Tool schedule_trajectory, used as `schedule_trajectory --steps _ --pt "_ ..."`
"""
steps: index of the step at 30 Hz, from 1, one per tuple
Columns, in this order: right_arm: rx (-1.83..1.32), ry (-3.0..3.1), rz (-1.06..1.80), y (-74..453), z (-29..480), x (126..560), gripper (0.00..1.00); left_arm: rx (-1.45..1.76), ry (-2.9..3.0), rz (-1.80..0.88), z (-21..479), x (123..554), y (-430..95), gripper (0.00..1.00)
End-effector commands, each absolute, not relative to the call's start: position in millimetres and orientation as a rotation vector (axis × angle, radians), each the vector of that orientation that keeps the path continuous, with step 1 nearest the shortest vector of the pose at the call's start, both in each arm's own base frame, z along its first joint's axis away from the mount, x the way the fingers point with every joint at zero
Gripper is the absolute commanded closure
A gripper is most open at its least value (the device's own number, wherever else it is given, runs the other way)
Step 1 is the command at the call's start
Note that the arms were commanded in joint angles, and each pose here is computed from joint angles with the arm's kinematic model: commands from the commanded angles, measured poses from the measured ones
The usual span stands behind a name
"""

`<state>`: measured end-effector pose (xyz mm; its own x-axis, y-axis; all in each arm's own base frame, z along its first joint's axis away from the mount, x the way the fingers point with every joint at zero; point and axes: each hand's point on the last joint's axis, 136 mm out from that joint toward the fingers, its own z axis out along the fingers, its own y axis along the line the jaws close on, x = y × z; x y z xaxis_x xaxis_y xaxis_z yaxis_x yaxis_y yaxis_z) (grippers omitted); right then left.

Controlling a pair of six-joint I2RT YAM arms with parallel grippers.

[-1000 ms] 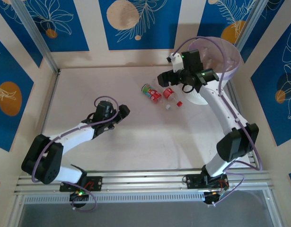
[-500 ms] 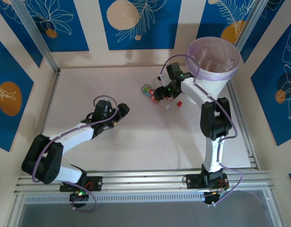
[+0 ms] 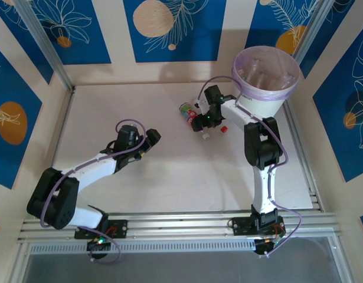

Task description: Put the plastic bottles in the bin

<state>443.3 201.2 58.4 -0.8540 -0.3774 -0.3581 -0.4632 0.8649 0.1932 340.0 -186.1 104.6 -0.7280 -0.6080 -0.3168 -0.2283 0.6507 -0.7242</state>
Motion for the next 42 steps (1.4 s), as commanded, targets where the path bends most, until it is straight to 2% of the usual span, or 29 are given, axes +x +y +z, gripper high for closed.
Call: schedule_trajectory --steps 1,10,19,26,37,42 --pt "-0.638 2.775 0.396 207.1 35.3 436.3 0.27 -0.663 2.311 -0.94 104.0 340.9 -184.6 0.01" --pt "-0.621 2.793 0.307 214.1 30.2 448.3 0.13 -0.669 2.309 -0.933 103.1 338.3 -182.2 0.01" --pt "-0.65 2.8 0.266 221.5 26.3 469.5 0.13 -0.668 2.309 -0.93 102.8 338.5 -181.7 0.01" --pt "-0.646 2.786 0.237 221.1 29.2 476.9 0.2 -0.663 2.306 -0.91 105.1 337.5 -178.1 0.01" --pt "-0.645 2.732 0.27 228.0 54.5 482.1 0.49 -0.665 2.304 -0.919 106.3 338.7 -178.7 0.01" --pt "-0.649 2.678 0.316 234.5 85.9 479.9 0.5 -0.663 2.303 -0.91 108.2 337.3 -176.9 0.01"
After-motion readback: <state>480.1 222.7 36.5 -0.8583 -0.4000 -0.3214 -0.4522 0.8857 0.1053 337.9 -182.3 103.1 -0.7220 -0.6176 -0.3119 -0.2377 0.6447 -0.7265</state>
